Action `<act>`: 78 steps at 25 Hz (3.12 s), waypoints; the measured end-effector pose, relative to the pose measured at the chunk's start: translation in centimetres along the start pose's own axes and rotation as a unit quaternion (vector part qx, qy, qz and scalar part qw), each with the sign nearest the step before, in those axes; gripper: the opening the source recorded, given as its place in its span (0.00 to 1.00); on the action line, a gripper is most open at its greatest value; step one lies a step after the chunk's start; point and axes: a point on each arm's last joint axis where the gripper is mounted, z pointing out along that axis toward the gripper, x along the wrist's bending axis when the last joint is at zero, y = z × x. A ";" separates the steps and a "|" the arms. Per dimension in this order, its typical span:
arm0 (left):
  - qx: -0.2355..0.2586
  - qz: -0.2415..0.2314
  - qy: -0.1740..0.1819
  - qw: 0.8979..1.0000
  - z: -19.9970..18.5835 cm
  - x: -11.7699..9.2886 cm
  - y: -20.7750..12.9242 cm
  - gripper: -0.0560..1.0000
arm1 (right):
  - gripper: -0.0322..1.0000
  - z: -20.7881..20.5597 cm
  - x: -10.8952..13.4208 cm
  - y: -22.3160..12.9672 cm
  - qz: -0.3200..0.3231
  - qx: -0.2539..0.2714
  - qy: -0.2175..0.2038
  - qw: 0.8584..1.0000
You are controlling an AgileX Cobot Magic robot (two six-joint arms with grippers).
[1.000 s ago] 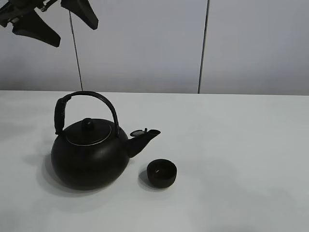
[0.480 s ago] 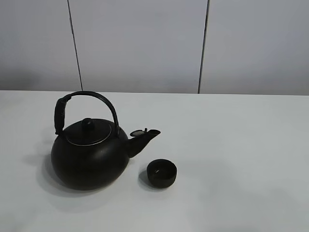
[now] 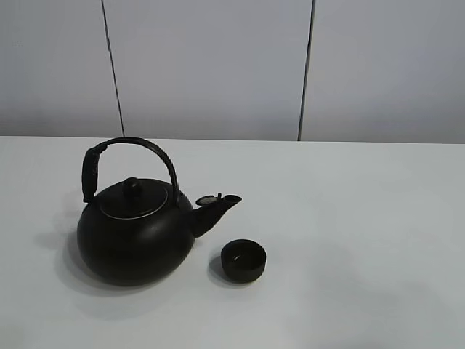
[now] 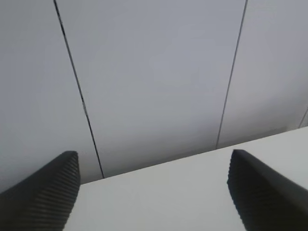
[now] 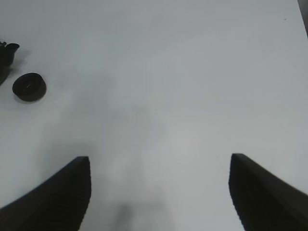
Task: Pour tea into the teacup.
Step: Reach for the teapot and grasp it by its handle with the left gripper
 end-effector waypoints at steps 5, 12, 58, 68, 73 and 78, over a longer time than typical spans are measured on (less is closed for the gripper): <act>-0.017 0.003 0.020 1.000 -4.4 -0.9 -2.5 0.63 | 0.56 0.0 0.0 0.0 0.000 0.000 0.000 1.000; -0.038 0.051 -0.006 0.998 -2.8 -2.0 -12.5 0.63 | 0.56 0.0 0.0 0.0 0.000 0.000 0.000 1.000; -0.025 -0.010 -0.071 0.997 11.9 -2.5 -31.7 0.59 | 0.56 0.0 0.0 0.0 0.000 0.000 0.000 1.000; -0.037 -0.009 -0.067 0.997 12.6 -2.4 -31.0 0.56 | 0.56 0.0 0.0 0.0 0.000 0.000 0.000 1.000; -0.037 -0.004 -0.075 0.996 12.6 -2.5 -31.0 0.49 | 0.56 0.0 0.0 0.0 0.000 0.000 0.000 1.000; -0.034 0.003 -0.087 0.996 12.6 -2.7 -31.0 0.43 | 0.56 0.0 0.0 0.0 0.000 0.000 0.000 1.000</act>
